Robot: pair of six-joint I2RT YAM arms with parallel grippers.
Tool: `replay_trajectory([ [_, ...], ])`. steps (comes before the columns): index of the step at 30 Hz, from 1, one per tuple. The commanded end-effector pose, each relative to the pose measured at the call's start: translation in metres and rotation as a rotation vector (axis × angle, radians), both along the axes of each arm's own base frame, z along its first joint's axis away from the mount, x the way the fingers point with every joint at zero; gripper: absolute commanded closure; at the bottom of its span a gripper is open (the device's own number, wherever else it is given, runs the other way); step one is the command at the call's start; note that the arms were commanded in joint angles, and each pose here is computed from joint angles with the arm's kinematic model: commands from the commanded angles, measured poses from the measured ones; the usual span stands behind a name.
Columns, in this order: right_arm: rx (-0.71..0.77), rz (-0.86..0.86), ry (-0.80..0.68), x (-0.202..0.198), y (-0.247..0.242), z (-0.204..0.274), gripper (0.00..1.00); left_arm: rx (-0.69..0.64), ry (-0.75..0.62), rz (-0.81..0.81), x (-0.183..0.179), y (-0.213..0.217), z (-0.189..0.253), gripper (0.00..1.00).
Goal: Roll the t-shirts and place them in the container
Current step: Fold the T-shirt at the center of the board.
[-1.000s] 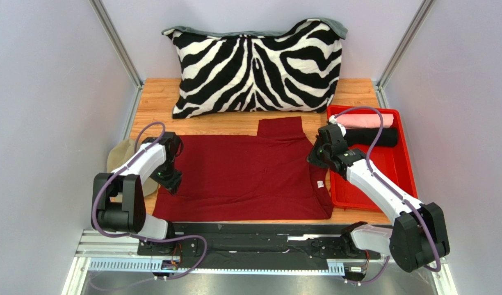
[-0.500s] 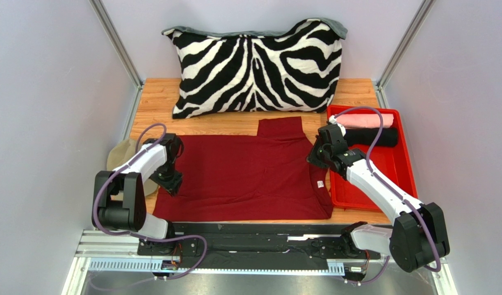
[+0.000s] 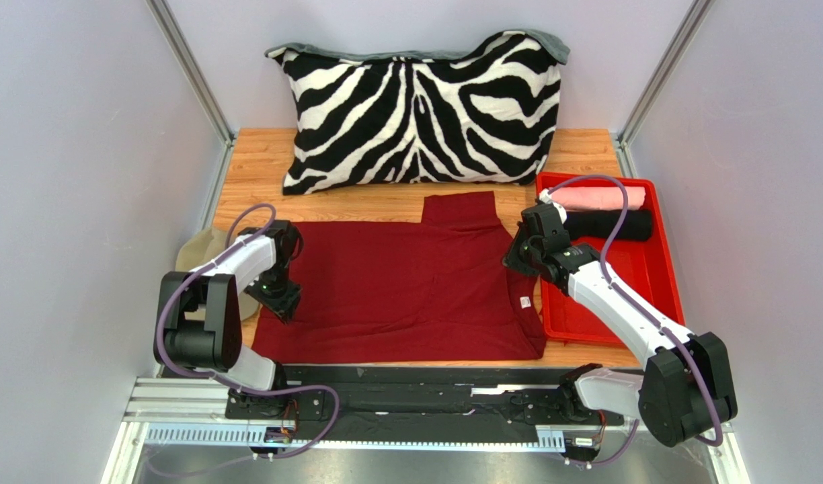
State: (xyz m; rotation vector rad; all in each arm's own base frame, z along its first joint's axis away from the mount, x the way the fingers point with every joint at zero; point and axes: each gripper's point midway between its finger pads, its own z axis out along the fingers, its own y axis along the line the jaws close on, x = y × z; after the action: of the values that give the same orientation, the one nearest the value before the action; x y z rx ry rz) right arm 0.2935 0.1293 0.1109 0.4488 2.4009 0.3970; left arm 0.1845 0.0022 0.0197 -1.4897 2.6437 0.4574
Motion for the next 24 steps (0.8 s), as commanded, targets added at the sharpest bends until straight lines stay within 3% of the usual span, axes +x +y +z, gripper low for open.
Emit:
replay_trajectory([
  [1,-0.001,0.015,-0.03,0.005,0.002,0.004,1.0,-0.018,0.008,-0.013,0.002,-0.005,-0.007,0.71],
  [14,0.003,0.015,-0.027,0.007,0.003,0.002,1.0,-0.007,-0.012,-0.036,-0.002,-0.007,0.002,0.74],
  [21,0.003,0.012,-0.027,0.007,0.003,0.003,1.0,-0.01,-0.022,-0.039,-0.006,-0.007,0.006,0.82],
  [24,0.006,0.013,-0.027,0.007,0.004,0.003,1.0,-0.012,-0.029,-0.039,-0.006,-0.007,0.008,0.91],
])
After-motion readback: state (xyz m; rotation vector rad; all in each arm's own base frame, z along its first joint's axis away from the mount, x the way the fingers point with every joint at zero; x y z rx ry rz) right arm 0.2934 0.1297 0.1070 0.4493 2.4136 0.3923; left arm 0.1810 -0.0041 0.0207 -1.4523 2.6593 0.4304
